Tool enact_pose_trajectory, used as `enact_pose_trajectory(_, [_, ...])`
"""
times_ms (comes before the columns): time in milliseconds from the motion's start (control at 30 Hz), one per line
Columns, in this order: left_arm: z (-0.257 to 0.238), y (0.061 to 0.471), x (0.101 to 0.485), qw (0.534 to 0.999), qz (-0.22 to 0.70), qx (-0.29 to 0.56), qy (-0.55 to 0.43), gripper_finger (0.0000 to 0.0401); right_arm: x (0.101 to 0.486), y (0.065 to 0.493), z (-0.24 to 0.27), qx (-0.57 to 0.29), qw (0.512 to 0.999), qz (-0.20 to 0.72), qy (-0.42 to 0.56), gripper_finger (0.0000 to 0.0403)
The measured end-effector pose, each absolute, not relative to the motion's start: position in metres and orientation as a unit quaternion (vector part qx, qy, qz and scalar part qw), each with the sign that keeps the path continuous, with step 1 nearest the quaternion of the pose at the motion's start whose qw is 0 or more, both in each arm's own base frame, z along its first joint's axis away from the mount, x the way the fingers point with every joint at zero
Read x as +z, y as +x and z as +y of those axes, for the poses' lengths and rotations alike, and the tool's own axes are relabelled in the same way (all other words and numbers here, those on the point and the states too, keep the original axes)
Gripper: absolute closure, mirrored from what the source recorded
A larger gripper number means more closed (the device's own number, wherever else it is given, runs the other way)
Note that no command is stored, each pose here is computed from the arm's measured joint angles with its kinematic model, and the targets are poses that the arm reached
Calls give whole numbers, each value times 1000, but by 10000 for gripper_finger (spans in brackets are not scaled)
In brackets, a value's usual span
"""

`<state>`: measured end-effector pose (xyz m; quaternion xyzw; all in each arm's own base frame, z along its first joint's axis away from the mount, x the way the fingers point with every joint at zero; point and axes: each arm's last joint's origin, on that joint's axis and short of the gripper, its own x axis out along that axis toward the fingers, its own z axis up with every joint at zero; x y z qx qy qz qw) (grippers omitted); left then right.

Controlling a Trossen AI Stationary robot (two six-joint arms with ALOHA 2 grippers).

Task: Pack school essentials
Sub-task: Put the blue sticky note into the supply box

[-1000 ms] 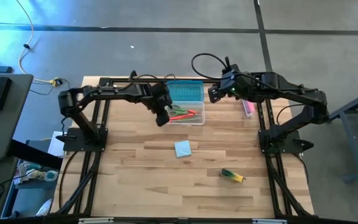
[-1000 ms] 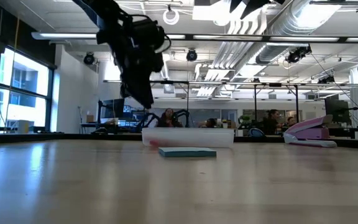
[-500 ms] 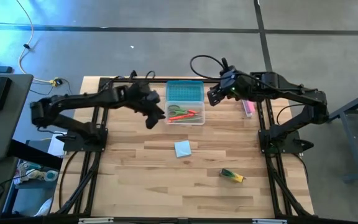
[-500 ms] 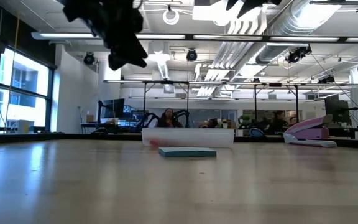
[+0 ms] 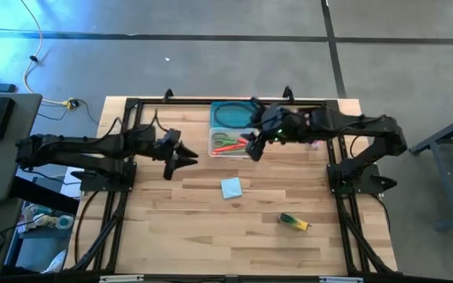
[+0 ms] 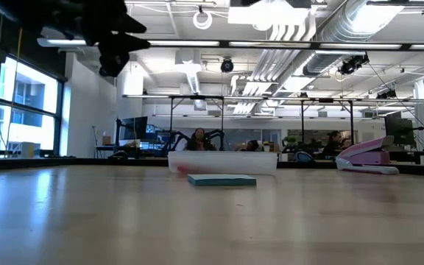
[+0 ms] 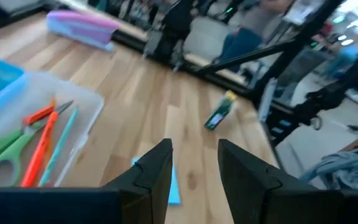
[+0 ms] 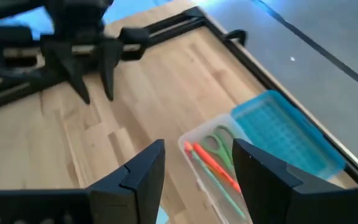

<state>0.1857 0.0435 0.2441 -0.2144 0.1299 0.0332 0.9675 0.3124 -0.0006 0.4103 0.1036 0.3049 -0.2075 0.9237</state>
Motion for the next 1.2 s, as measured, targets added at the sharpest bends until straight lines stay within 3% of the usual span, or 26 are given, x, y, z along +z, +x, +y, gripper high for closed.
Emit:
enact_pose_trajectory(500, [18, 148, 218, 982, 35, 19, -187, 282, 332, 378, 23, -76, 891, 437, 92, 226])
enact_pose_trajectory(733, [12, 138, 202, 982, 2, 15, -190, 286, 312, 390, 24, -90, 877, 460, 109, 226])
enact_pose_trajectory(1200, [8, 116, 199, 983, -31, -11, -178, 332, 311, 391, 23, -119, 873, 453, 138, 226])
